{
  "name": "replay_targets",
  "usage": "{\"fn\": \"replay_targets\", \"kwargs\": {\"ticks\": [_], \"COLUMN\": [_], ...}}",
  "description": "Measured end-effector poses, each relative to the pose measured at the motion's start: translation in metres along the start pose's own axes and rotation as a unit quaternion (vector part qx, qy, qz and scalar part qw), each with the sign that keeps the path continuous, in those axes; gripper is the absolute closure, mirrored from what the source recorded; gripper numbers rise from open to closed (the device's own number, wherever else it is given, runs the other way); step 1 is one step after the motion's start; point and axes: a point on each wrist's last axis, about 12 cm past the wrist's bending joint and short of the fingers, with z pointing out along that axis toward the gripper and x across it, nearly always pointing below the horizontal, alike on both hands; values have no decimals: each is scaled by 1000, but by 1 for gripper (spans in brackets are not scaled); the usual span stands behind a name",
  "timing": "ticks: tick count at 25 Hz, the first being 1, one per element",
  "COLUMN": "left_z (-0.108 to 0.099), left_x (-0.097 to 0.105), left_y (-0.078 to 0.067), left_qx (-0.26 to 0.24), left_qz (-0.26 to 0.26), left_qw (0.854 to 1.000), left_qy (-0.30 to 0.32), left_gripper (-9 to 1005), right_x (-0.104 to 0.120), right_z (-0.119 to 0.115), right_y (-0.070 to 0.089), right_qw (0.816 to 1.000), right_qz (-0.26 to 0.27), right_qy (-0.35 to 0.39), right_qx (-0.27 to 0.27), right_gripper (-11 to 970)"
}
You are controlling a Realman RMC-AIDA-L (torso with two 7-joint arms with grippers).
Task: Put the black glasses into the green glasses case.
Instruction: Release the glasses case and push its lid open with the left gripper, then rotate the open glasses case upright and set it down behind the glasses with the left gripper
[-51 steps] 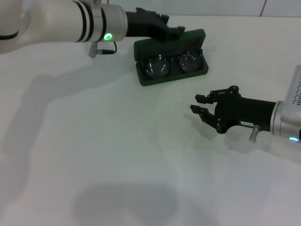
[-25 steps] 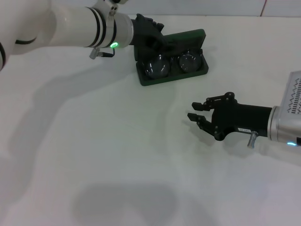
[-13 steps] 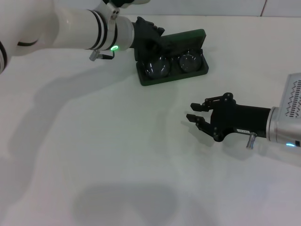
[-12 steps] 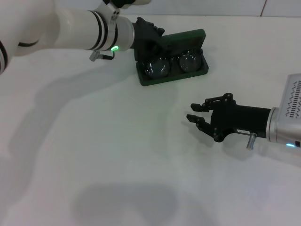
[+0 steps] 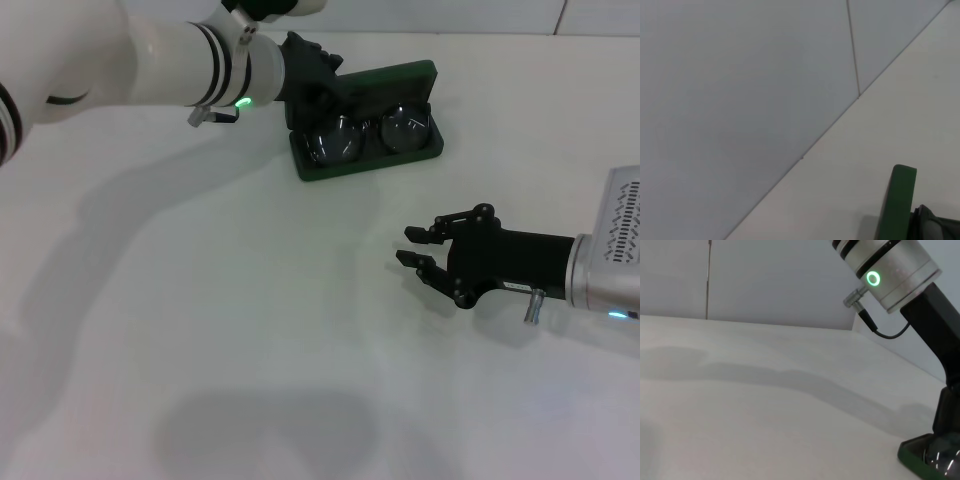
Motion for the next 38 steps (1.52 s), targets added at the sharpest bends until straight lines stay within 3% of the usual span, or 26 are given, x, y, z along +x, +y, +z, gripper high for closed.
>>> {"fn": "replay_targets", "kwargs": {"ticks": [18,26,33,38], "left_z": [3,-5,-17,-26], "left_x": [0,-9,-11,-8], "left_y": [-6,-3,-15,-24], "left_qx": [4,-2,61,109], "left_qz": [31,32,61,82], "left_qw": [1000,999,996,990], "left_qy": [6,-23,-38,-43], "left_gripper": [702,780,806,804], "right_x": [2,5,6,4], "right_z": [-1,-4,-6,-18], "right_y": [1,3,6,21], "right_qw": [1000,1000,1000,996], "right_qz": [-8,-5,-3,-12], "right_qy": [2,4,0,-25], "right_qx": [1,4,-5,-84], "right_gripper": [707,705,703,702]}}
